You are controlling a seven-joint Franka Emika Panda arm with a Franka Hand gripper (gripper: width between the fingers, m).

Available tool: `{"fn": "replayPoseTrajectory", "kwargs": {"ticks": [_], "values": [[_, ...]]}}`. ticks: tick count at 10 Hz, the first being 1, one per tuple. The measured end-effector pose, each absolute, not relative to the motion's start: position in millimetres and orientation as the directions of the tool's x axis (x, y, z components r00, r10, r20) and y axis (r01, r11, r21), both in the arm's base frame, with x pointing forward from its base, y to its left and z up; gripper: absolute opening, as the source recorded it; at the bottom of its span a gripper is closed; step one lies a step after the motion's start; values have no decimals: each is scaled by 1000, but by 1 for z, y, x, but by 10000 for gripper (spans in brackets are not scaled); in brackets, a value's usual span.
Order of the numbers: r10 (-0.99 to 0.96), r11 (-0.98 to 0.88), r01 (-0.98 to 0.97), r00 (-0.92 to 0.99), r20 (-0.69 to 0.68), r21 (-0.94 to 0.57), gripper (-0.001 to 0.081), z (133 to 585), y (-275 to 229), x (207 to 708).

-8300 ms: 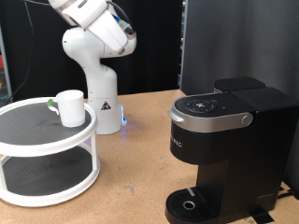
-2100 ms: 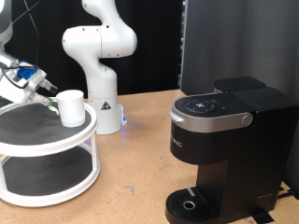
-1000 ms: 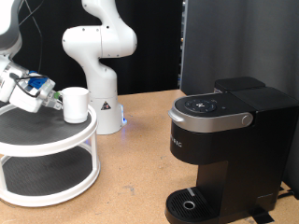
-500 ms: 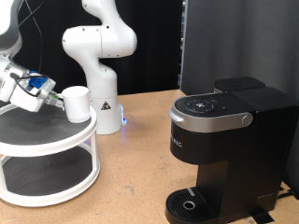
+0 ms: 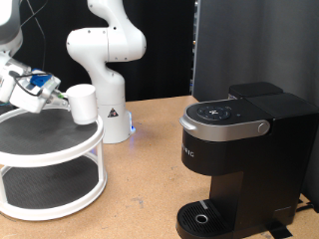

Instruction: Make a cup of coffee with the keurig machine

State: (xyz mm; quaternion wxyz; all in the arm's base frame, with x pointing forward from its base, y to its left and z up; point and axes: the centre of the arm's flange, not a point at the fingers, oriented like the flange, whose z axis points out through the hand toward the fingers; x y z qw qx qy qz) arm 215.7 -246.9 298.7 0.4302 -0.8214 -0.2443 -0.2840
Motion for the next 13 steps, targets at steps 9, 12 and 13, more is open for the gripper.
{"fn": "replayPoseTrajectory", "kwargs": {"ticks": [9,12,13], "values": [[21,-621,572,696,718,-536,69,324,-220,256],[4,-646,555,690,724,-524,69,319,-183,289],[18,-652,555,692,722,-516,69,318,-170,299]]}}
